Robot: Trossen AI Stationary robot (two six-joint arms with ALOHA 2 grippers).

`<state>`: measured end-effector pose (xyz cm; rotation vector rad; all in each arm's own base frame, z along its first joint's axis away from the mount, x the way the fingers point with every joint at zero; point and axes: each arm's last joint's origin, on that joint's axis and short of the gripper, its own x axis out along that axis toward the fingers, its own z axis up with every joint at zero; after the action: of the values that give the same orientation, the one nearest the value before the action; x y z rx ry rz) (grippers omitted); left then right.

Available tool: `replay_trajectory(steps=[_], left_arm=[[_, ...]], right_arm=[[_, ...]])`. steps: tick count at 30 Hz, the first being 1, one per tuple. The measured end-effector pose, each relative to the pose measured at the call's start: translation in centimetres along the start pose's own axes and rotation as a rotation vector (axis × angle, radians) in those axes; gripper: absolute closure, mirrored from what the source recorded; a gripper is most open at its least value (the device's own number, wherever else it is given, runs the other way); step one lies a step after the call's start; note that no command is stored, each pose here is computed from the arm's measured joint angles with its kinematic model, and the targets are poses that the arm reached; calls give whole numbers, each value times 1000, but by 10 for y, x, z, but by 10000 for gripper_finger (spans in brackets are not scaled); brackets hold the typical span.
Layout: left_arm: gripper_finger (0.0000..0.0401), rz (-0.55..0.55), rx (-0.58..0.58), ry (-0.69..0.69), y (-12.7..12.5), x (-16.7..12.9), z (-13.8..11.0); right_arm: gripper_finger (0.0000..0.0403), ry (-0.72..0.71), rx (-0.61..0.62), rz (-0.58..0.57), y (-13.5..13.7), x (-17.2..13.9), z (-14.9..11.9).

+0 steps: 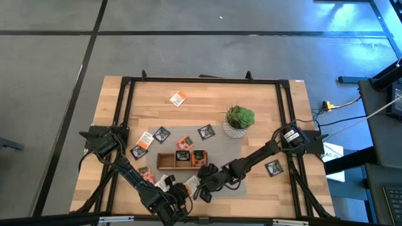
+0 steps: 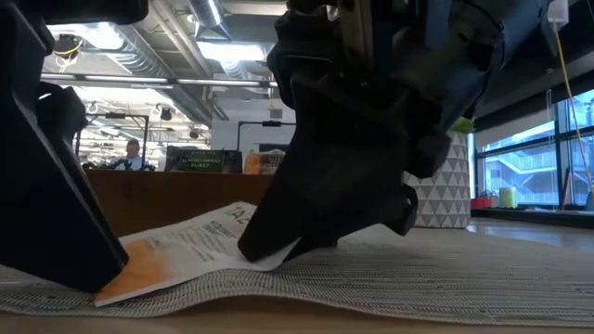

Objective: Pick & Place Tea
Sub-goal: Put the white tea bag into the left section of the wooden organizer

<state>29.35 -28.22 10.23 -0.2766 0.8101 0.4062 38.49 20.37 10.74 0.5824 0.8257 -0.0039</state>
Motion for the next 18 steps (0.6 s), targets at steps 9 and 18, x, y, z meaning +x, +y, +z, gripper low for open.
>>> replay_trajectory(steps=[9,18], left_arm=[[313,-61,62,-5,-1,-30,13],[313,-196,100,-113,7,-99,62]], right_arm=[[395,-31,-84,33,9,-14,10],[398,-151,-326,98,30,-65,45]])
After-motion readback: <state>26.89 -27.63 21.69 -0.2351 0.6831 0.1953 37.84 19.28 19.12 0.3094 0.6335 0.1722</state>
